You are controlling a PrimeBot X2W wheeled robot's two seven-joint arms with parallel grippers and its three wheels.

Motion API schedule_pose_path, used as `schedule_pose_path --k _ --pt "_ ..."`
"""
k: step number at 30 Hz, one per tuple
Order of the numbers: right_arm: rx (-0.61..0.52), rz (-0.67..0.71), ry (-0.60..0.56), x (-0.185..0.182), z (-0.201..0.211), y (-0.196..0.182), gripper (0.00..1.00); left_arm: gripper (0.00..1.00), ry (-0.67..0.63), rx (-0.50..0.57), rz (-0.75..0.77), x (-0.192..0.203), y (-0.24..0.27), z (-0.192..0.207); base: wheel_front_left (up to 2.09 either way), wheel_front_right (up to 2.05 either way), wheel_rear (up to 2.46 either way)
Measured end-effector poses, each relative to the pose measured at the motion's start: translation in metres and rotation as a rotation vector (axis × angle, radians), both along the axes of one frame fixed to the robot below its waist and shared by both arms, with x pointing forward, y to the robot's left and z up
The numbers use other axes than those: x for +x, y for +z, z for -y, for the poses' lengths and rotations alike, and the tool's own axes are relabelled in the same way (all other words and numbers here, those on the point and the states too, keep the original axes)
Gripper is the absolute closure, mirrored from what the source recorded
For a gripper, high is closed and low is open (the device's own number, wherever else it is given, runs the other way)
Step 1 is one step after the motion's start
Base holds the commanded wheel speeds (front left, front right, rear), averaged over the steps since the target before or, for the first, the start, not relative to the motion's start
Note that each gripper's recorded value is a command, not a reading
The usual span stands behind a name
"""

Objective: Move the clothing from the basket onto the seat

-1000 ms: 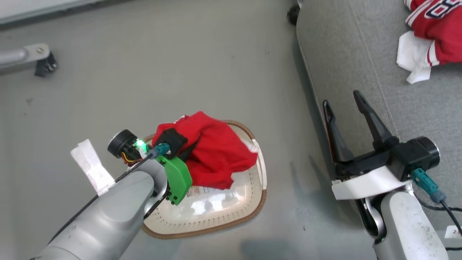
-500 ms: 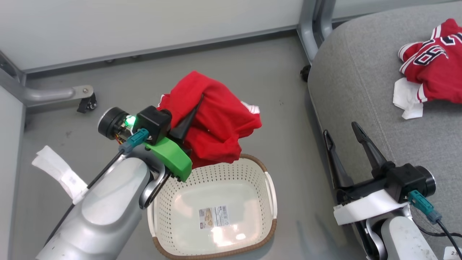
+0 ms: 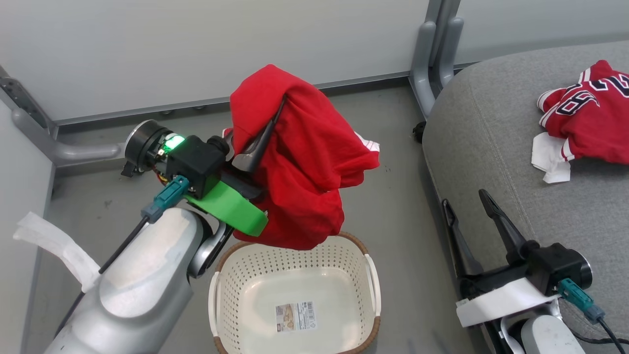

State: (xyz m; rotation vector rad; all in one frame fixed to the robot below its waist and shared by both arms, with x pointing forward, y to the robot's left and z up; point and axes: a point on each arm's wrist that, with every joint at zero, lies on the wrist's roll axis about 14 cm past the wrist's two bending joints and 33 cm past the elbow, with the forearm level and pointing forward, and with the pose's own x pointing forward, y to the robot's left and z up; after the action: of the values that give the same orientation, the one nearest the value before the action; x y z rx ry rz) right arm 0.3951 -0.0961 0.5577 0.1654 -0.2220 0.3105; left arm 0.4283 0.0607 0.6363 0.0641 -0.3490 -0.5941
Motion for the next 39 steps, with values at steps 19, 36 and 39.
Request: schedule_pose_path --k 19,36,39 --pt "-0.058 0.269 0.309 0.0 -0.105 0.075 0.0 1.0 -0.032 0.0 -0.001 -0.002 -0.002 0.01 0.0 0.0 0.0" --pt "-0.221 0.187 0.438 0.039 -0.156 0.035 0.0 1.0 -0.104 0.002 -0.039 -0.006 -0.019 0.03 0.0 0.0 0.0" --pt "-0.216 0.181 0.44 0.044 -0.157 0.034 0.0 1.0 -0.131 -0.003 -0.051 -0.009 -0.022 0.04 0.0 0.0 0.0"
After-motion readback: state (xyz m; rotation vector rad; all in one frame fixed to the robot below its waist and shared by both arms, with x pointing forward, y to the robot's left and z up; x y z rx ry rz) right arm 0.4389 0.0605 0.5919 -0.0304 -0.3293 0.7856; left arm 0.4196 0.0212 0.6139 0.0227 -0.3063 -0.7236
